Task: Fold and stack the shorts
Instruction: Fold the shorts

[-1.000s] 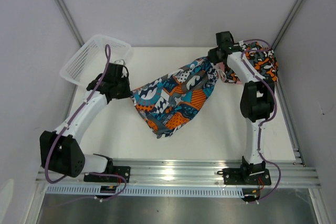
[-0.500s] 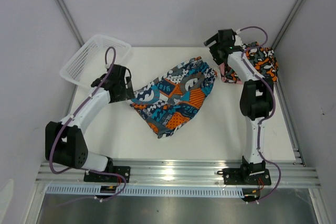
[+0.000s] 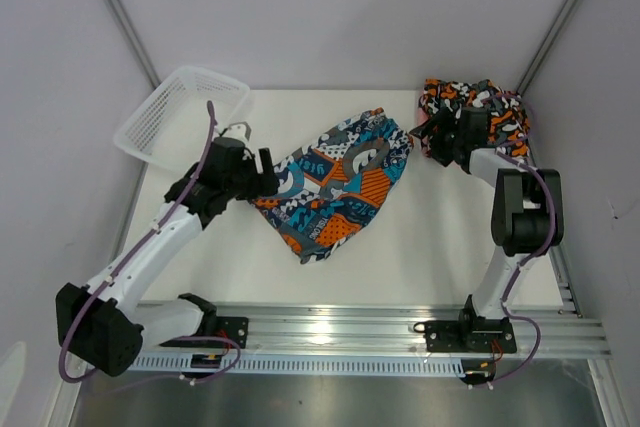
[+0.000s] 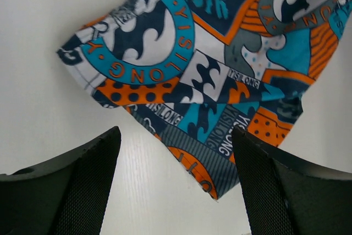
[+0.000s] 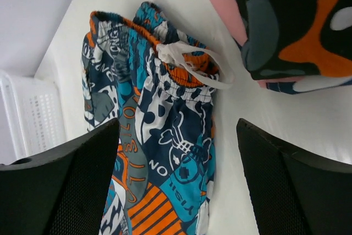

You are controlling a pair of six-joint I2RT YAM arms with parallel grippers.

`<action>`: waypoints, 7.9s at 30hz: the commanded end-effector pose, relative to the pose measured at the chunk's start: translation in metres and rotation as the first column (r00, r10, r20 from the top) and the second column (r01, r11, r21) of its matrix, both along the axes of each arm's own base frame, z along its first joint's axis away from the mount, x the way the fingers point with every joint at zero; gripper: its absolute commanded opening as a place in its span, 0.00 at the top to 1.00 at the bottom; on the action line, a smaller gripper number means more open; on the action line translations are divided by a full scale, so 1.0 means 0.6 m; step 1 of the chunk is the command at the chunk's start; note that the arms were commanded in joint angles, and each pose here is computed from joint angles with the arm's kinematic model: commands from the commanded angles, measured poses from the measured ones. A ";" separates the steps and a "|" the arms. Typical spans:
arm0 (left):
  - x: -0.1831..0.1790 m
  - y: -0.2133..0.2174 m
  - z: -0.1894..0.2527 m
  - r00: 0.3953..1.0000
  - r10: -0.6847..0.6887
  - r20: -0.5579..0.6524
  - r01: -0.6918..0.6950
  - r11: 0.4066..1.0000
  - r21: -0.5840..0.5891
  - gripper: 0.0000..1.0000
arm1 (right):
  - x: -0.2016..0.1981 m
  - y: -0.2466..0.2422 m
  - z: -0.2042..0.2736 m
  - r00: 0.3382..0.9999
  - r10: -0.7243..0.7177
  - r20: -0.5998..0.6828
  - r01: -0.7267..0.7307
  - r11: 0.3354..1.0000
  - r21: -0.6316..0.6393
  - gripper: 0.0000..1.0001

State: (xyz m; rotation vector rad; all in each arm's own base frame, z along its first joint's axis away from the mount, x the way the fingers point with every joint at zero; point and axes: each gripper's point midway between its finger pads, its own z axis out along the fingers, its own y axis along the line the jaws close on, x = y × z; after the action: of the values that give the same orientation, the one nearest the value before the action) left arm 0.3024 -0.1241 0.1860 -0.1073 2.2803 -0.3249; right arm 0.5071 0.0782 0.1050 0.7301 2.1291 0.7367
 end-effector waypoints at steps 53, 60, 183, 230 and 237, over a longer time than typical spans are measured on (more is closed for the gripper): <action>0.015 -0.201 -0.078 0.952 -0.298 -0.075 0.300 0.954 0.017 0.15 | -0.366 0.101 -0.061 0.996 -0.011 -0.088 -0.003 0.988 -0.157 0.69; -0.028 -0.300 -0.020 0.832 -0.550 0.076 0.545 0.835 0.074 0.13 | -0.451 0.142 -0.067 0.975 0.153 -0.160 -0.170 0.980 -0.105 0.15; 0.091 -0.471 -0.104 0.823 -0.568 0.037 0.569 0.821 -0.050 0.26 | -0.406 0.070 -0.037 0.983 -0.176 -0.056 0.184 0.914 0.363 0.01; -0.053 -0.474 -0.258 0.736 -0.664 -0.131 0.674 0.737 0.051 0.28 | -0.312 0.021 -0.058 0.953 -0.286 0.097 0.268 0.949 0.166 0.71; -0.064 -0.471 -0.174 0.734 -0.679 0.010 0.677 0.733 0.071 0.27 | -0.309 0.033 -0.046 0.970 -0.226 0.091 0.224 0.974 0.031 0.90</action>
State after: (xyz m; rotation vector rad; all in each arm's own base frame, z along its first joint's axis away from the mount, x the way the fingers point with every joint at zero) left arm 0.2662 -0.4018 0.0316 0.7738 2.3645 -0.5955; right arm 0.3123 0.1021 0.0601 0.9901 1.9254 0.7532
